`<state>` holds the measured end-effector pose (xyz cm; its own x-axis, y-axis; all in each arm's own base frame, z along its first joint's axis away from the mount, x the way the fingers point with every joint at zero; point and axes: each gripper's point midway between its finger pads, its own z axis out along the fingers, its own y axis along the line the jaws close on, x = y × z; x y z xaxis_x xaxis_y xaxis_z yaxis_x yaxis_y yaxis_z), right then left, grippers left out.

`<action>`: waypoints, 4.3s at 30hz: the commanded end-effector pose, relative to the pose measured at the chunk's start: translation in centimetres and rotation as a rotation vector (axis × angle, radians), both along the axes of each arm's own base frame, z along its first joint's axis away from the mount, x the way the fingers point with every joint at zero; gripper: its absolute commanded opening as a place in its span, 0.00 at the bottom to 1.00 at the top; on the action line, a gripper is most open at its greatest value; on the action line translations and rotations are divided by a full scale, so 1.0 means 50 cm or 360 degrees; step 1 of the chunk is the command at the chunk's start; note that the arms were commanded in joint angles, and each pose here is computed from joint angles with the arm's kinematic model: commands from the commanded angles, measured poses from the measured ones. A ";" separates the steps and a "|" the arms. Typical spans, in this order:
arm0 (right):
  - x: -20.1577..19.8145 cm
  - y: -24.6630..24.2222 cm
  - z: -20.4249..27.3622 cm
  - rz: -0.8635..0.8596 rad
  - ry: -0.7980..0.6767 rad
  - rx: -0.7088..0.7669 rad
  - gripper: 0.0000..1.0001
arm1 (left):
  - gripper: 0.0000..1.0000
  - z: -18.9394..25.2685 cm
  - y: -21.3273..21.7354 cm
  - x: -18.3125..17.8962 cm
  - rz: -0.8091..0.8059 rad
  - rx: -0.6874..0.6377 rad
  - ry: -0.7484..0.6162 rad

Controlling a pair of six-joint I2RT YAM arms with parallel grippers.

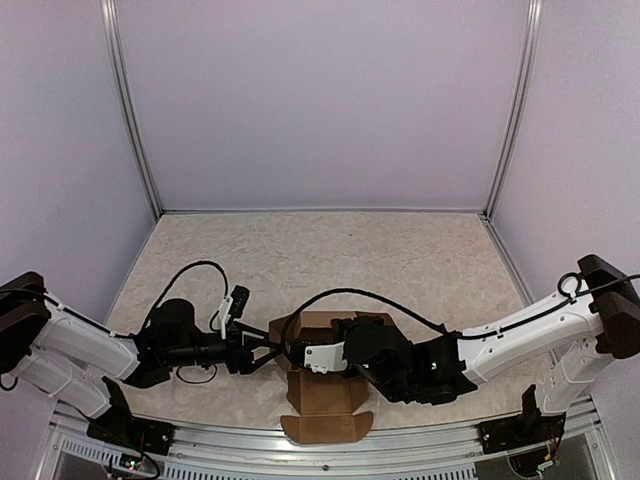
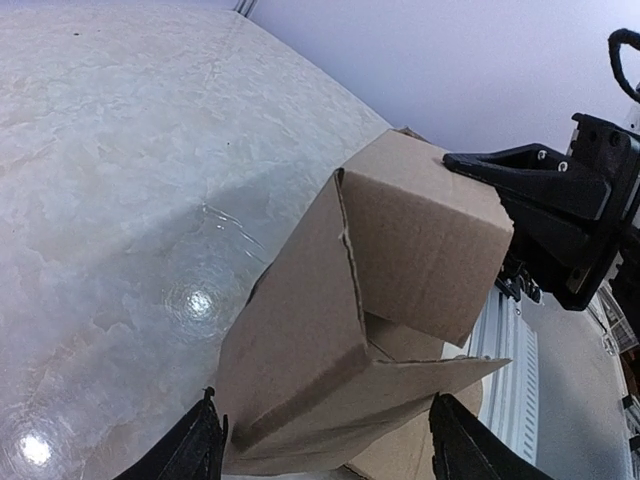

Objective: Fold the paper box

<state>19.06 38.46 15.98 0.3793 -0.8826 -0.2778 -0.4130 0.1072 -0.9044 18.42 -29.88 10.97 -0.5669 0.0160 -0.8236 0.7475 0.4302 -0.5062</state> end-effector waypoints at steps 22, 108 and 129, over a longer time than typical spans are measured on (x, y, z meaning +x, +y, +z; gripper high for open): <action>0.018 0.015 -0.037 -0.0092 -0.0018 -0.0084 0.00 | 0.67 0.020 -0.059 -0.016 -0.0125 -0.0023 -0.0032; 0.002 0.001 -0.112 -0.0356 0.0318 0.0000 0.00 | 0.49 -0.041 -0.078 -0.016 0.0534 0.0367 -0.0153; -0.032 0.015 -0.042 -0.0303 -0.0201 0.0126 0.00 | 0.40 -0.042 -0.066 -0.019 0.0642 0.0417 -0.0203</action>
